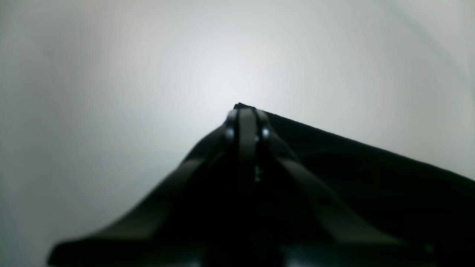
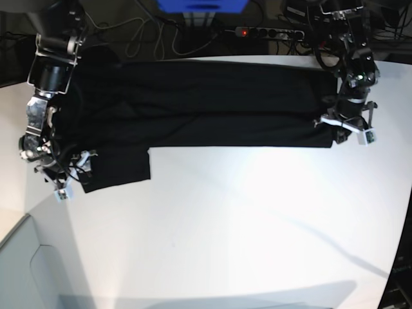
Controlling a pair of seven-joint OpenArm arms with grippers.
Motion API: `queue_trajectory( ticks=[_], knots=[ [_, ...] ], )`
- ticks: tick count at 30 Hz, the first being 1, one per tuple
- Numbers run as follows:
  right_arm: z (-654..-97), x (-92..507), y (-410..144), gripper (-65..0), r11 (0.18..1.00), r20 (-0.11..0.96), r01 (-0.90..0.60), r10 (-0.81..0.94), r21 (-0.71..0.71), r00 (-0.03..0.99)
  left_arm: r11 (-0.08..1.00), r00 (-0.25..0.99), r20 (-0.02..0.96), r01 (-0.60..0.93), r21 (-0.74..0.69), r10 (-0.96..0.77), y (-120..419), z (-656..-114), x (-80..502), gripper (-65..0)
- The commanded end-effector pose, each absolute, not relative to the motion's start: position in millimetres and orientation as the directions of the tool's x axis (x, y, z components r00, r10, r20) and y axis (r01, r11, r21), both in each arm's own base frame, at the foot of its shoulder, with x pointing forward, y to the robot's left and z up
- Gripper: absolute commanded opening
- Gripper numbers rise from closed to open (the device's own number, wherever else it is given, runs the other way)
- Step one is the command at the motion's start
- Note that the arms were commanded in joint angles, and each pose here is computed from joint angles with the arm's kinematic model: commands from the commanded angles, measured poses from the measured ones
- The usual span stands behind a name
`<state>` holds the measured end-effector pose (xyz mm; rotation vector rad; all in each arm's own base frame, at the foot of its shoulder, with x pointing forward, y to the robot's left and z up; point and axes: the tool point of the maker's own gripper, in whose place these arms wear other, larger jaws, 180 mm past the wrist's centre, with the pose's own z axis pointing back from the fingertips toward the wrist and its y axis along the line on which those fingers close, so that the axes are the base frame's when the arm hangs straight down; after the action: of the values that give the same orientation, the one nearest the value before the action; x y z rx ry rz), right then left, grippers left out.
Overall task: Fold the T-shirt properly
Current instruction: 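Grasp the bundle corners and pull them away from the arms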
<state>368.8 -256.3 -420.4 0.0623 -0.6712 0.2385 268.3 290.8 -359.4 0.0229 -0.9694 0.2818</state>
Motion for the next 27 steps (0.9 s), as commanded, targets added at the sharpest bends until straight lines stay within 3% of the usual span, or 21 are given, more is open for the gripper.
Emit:
queue_trajectory(
  ticks=[1,6,8,10,13,16,18,27],
  knots=[
    [-406,382,-262,-23.3,0.972,0.66,-0.234,0.195,-0.03,0.725,0.965,0.493,0.844,-0.241,-0.1,0.211,295,-346,275,-65.0],
    [-410,381,-262,-24.7,0.973,0.652,-0.231,0.188,-0.02,0.735,0.966,0.493,0.845,-0.24,-0.099,0.209,295,-346,275,-65.0],
    [-413,380,-262,-29.8,0.973,0.645,-0.23,0.185,-0.014,0.742,0.966,0.493,0.845,-0.24,-0.099,0.209,295,-346,275,-65.0],
    [-418,378,-256,-39.6,0.972,0.637,-0.234,0.178,0.003,0.75,0.965,0.492,0.845,-0.242,-0.099,0.21,296,-345,275,-65.0],
    [-419,378,-255,-64.7,0.972,0.636,-0.233,0.176,0.007,0.751,0.965,0.496,0.843,-0.242,-0.098,0.21,296,-347,273,-65.0],
    [-416,381,-255,-62.9,0.972,0.643,-0.234,0.178,0.002,0.745,0.966,0.502,0.84,-0.241,-0.092,0.206,296,-348,271,-65.0],
    [-409,384,-256,-65.0,0.972,0.656,-0.236,0.185,-0.011,0.731,0.966,0.503,0.84,-0.241,-0.091,0.204,297,-348,270,-65.0],
    [-323,393,-254,-64.9,0.94,0.749,-0.267,0.332,-0.213,0.573,0.962,0.454,0.87,-0.265,-0.073,0.191,309,-325,269,-65.0]
  ],
)
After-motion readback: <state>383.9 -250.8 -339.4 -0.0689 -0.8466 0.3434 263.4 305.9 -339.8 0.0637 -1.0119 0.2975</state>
